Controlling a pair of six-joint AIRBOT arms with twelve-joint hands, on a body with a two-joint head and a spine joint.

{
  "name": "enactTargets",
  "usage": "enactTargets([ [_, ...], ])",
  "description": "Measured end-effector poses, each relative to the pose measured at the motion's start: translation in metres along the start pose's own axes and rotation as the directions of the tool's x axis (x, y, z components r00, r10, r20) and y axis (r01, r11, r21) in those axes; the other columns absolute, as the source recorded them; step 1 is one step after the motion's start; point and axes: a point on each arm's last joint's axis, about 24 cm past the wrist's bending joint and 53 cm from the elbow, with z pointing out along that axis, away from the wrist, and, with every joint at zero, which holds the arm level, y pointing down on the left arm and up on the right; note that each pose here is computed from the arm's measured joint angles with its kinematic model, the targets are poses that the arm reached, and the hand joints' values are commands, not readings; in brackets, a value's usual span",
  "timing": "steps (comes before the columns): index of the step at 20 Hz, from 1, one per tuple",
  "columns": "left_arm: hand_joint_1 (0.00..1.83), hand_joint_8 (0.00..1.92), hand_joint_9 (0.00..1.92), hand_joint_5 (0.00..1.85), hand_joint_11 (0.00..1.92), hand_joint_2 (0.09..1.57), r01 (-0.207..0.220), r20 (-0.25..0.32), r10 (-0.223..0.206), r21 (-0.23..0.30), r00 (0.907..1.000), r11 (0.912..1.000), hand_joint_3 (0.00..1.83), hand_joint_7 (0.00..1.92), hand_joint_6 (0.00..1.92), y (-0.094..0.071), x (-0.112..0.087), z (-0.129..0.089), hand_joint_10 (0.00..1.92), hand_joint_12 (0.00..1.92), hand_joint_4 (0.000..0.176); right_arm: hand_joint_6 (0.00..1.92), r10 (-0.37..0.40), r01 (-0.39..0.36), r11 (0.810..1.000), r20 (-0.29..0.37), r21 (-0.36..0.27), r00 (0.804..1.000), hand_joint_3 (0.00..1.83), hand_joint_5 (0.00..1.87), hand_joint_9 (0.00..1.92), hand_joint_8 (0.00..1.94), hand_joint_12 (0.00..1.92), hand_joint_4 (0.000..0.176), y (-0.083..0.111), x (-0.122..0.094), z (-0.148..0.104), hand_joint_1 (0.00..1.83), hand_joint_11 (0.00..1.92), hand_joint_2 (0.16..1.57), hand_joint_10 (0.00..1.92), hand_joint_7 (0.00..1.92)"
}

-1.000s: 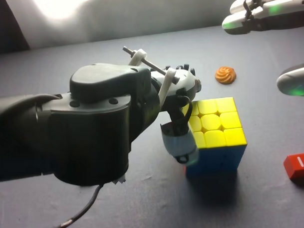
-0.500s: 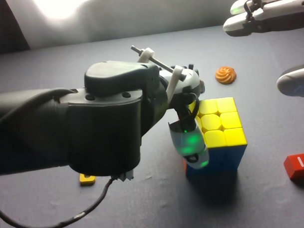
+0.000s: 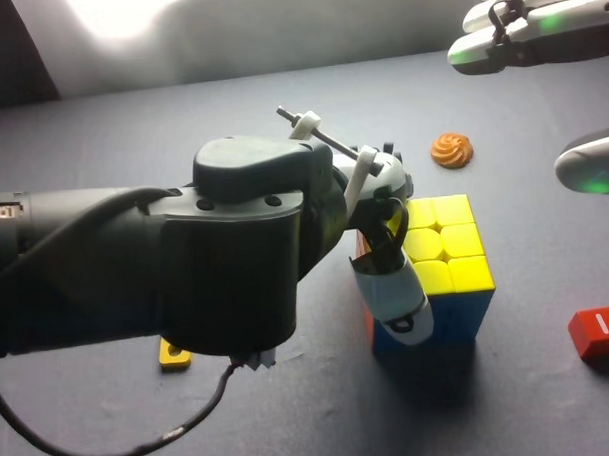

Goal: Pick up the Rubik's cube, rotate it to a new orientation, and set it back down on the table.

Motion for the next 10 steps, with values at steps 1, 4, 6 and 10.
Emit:
enactTargets([
  [1,1.14,0.01,0.0,0.16,0.03,0.8,0.0,-0.001,0.0,-0.001,1.0,1.0,0.0,0.04,0.03,0.001,0.001,0.002,0.0,0.01,0.0,0.0,0.0,0.0,1.0,0.0,0.0,1.0,0.0,0.37,0.29,0.0,0.7,0.0,0.0,0.0,0.0,0.0,0.0,1.26,0.0,0.35],
  [4,1.07,0.0,0.0,0.12,0.0,0.82,0.002,0.005,-0.002,0.003,1.0,1.0,0.0,0.01,0.01,0.003,0.002,0.006,0.0,0.0,0.0,0.0,0.0,0.0,1.0,0.0,0.0,1.0,0.0,0.35,0.27,0.0,0.65,0.0,0.0,0.0,0.0,0.0,0.0,1.26,0.01,0.33],
  [6,1.07,0.0,0.0,0.1,0.03,0.8,-0.007,0.007,0.007,0.002,1.0,1.0,0.0,0.0,0.0,0.006,0.003,0.009,0.0,0.01,0.0,0.01,0.0,0.0,1.0,-0.001,0.001,1.0,0.0,0.37,0.32,0.01,0.76,0.0,0.0,0.0,0.0,0.0,0.0,1.26,0.01,0.37],
  [10,1.17,0.01,0.0,0.16,0.0,0.83,-0.012,0.006,0.012,0.009,0.9999,0.9999,0.0,0.03,0.02,0.012,0.008,0.012,0.0,0.0,0.0,0.0,0.004,-0.004,1.0,-0.005,0.001,1.0,0.0,0.36,0.31,0.0,0.73,0.0,-0.001,0.002,0.0,0.0,0.0,1.26,0.0,0.35],
])
